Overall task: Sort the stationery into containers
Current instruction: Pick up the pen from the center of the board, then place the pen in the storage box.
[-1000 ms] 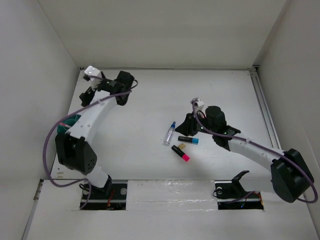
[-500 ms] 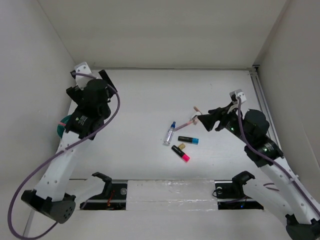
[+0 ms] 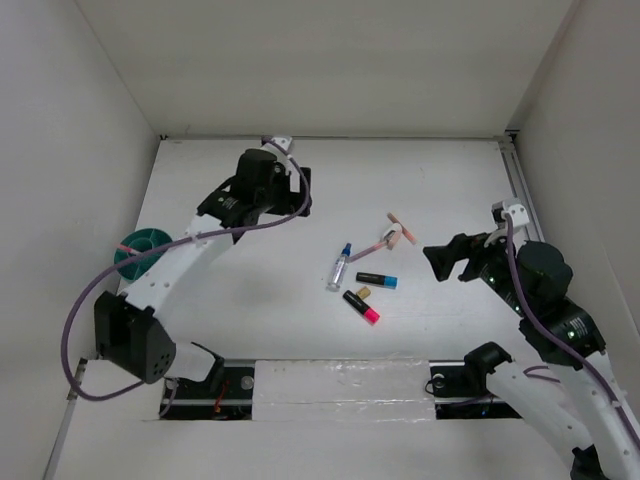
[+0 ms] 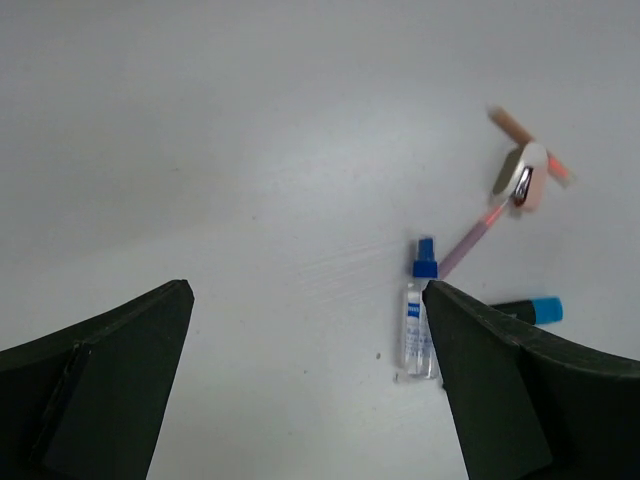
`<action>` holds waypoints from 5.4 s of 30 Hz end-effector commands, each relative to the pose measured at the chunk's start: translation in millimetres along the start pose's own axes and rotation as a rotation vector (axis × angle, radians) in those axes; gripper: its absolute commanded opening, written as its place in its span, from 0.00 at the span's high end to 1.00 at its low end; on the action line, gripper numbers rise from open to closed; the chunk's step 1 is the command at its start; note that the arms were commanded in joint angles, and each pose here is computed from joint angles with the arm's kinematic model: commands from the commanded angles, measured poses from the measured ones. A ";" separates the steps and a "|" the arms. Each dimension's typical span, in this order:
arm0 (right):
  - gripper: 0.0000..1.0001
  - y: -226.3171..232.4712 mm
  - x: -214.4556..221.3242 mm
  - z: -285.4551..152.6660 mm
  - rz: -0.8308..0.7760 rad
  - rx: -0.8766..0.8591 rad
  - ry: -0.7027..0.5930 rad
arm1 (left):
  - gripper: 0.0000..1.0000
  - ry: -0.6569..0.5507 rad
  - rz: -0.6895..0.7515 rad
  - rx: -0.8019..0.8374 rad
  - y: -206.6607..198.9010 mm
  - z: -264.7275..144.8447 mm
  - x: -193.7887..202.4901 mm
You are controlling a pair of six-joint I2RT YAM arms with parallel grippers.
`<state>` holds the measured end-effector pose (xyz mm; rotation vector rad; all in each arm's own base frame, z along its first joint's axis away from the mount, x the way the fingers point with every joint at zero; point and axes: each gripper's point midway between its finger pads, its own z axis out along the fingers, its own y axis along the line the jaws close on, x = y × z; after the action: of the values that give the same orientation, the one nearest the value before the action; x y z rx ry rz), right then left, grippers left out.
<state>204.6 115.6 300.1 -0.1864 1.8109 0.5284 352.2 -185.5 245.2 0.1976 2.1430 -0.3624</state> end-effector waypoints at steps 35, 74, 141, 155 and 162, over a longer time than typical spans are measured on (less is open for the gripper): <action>0.03 6.0 -5.2 -30.8 -0.056 -0.046 -0.034 | 0.07 0.338 0.663 0.430 -172.9 139.6 137.1; 0.03 9.0 0.5 -32.2 -0.048 -0.069 -0.028 | 0.51 0.482 0.672 0.423 -166.6 176.1 189.4; 0.03 14.6 3.4 -26.9 -0.058 -0.106 -0.021 | 1.00 -0.278 0.108 -0.114 -75.9 87.0 -118.6; 0.03 30.8 8.9 -14.0 -0.061 -0.207 -0.006 | 1.00 -0.690 -0.466 -0.883 167.4 -100.7 -123.9; 0.03 42.4 16.9 -2.5 -0.063 -0.285 0.016 | 1.00 -0.639 -0.598 -1.094 256.1 -142.0 -67.6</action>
<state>176.8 143.5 284.5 -0.4047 1.8026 0.6924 373.4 73.5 346.5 -0.9405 1.4710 0.3474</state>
